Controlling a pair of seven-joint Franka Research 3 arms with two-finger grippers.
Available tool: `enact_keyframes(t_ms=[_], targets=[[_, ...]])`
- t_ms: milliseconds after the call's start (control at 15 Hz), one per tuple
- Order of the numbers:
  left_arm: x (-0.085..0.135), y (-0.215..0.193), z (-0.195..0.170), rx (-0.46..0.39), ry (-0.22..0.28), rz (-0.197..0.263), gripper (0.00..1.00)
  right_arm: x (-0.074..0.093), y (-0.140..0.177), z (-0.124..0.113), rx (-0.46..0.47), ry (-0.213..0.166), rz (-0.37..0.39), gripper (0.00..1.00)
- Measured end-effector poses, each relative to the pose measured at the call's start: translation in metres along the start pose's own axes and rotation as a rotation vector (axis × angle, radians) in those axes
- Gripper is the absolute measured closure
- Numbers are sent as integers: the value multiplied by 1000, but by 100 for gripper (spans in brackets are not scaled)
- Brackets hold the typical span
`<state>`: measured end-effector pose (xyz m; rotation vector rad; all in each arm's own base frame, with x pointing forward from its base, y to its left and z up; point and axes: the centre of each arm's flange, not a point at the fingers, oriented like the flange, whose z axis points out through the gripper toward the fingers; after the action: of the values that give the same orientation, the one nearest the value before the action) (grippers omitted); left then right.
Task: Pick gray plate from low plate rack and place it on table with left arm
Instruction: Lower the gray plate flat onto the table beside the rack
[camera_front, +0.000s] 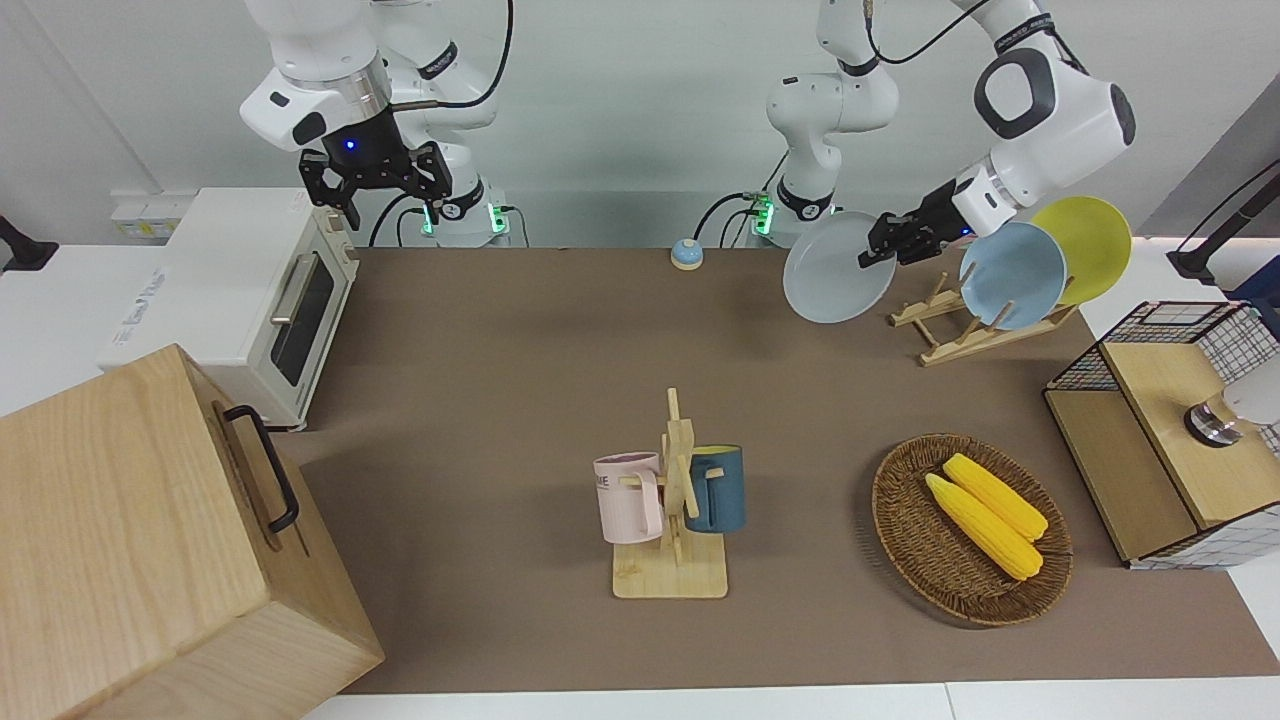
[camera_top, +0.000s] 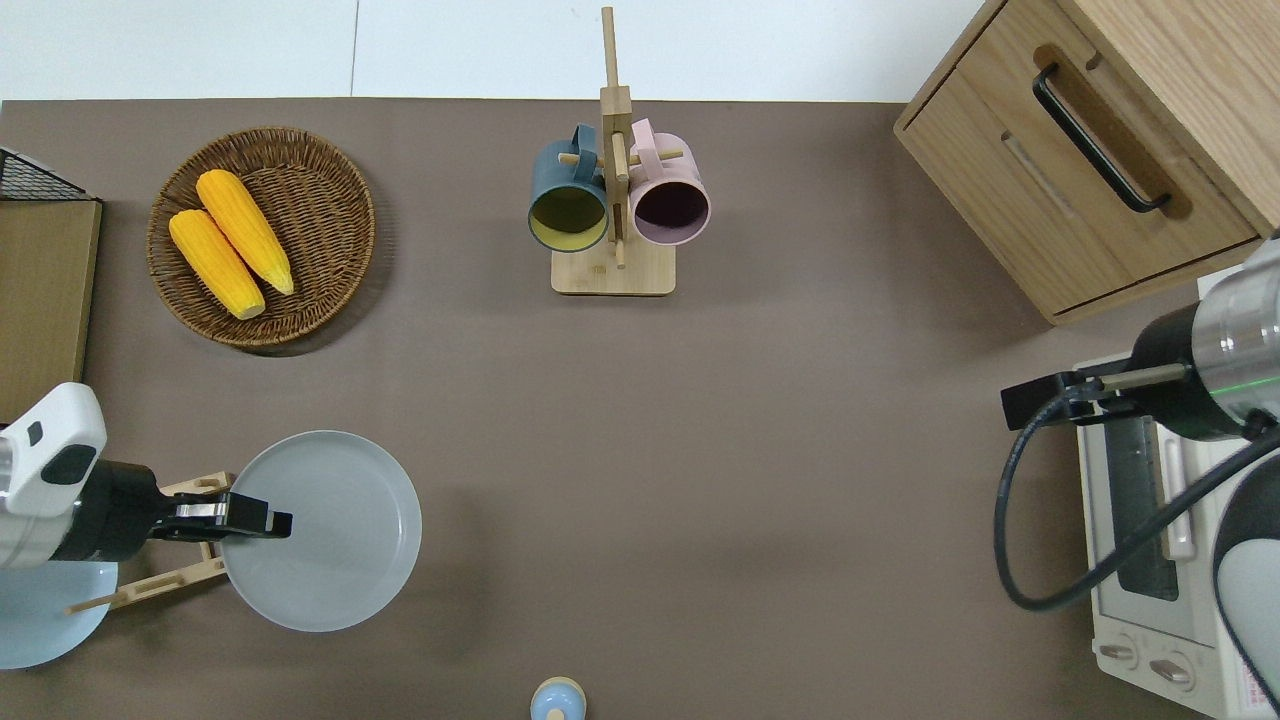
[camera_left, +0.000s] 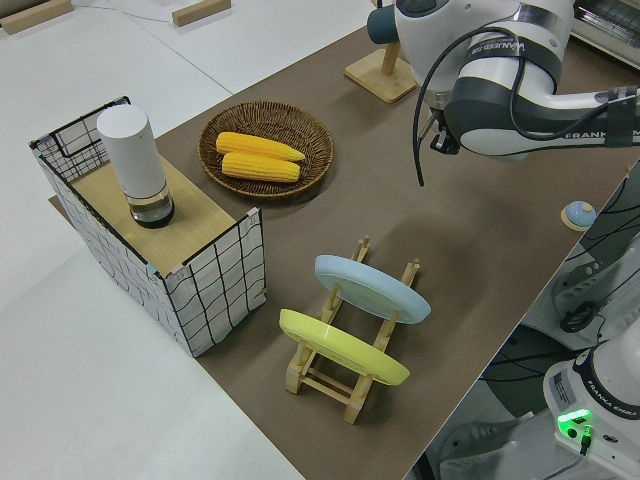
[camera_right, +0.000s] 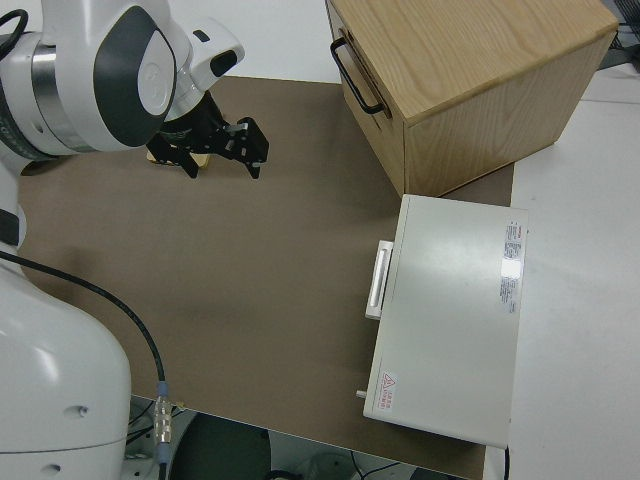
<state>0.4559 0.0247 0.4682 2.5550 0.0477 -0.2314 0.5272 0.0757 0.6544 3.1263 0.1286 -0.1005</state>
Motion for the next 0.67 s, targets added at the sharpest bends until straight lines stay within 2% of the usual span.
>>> enact_keyframes(t_ms=[467, 667], targets=[[2, -28, 46, -43, -6, 54, 89, 0, 0, 0, 0, 0, 0, 1], [0, -41, 64, -57, -14, 91, 89, 0, 0, 0, 0, 0, 0, 1]])
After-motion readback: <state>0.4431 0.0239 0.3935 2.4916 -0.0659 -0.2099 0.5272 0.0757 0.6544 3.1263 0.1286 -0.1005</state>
